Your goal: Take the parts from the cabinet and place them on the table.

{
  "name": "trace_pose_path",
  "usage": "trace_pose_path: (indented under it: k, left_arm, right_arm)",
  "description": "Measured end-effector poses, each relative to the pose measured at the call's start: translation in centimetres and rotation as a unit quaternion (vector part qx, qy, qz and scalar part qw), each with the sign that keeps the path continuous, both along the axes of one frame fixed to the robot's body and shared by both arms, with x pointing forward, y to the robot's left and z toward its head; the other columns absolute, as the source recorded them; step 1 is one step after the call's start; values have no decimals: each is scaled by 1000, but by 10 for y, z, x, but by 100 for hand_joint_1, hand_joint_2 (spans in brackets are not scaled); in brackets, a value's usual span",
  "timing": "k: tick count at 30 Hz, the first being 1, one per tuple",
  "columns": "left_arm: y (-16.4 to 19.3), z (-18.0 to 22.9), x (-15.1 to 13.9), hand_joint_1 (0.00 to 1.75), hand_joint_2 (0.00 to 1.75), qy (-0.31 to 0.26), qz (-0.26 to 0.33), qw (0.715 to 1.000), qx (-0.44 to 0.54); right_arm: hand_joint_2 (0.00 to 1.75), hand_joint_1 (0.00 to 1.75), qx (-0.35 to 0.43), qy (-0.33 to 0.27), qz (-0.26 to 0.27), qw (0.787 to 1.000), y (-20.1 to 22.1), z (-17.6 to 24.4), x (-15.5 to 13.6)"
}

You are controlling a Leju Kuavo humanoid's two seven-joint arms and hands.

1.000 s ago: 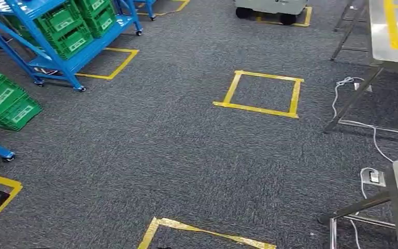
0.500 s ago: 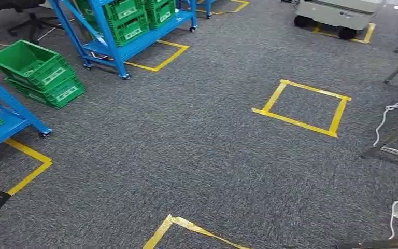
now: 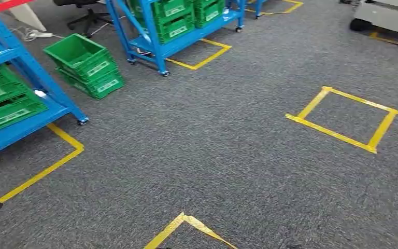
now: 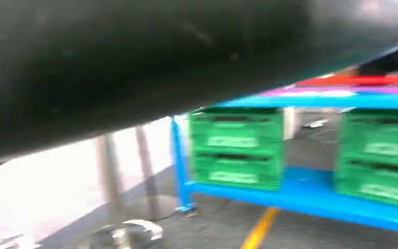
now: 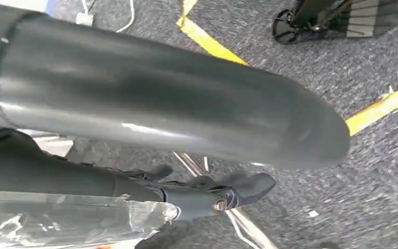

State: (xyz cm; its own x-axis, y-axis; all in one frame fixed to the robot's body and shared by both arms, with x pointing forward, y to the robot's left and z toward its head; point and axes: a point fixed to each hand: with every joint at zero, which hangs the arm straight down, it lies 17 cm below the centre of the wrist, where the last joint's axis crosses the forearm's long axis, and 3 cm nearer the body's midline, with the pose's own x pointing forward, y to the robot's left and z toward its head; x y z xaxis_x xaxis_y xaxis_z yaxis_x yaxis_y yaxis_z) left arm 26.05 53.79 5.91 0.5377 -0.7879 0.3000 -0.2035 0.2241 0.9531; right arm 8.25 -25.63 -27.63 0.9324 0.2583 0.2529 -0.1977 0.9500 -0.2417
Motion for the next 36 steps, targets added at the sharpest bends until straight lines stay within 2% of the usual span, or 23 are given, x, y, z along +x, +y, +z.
trace_pose_path:
  k: [9, 11, 19, 26, 30, 36]
  left_arm:
    - [-2, -3, -2, 0, 0, 2, 1, 1000, -4]
    - [-5, -15, -11, 0, 0, 8, 13, 1000, -18]
    - [-31, -49, -18, 0, 0, 24, 20, 998, -62]
    - [-37, -67, -27, 0, 0, 35, 32, 995, -82]
    - [-52, -88, -24, 0, 0, 39, 33, 992, -112]
    - [-54, -117, -45, 0, 0, 53, 52, 986, -148]
  right_arm:
    - [0, 0, 1, -2, 0, 1000, 0, 0, 3]
    - [0, 0, 2, -4, 0, 1000, 1, 1, 6]
    - [0, 0, 6, 2, 0, 1000, 0, -1, -2]
    - [0, 0, 5, 2, 0, 1000, -3, -1, -2]
    - [0, 0, 4, 4, 1, 1000, -4, -1, -5]
    - [0, 0, 0, -1, 1, 1000, -3, 0, -2]
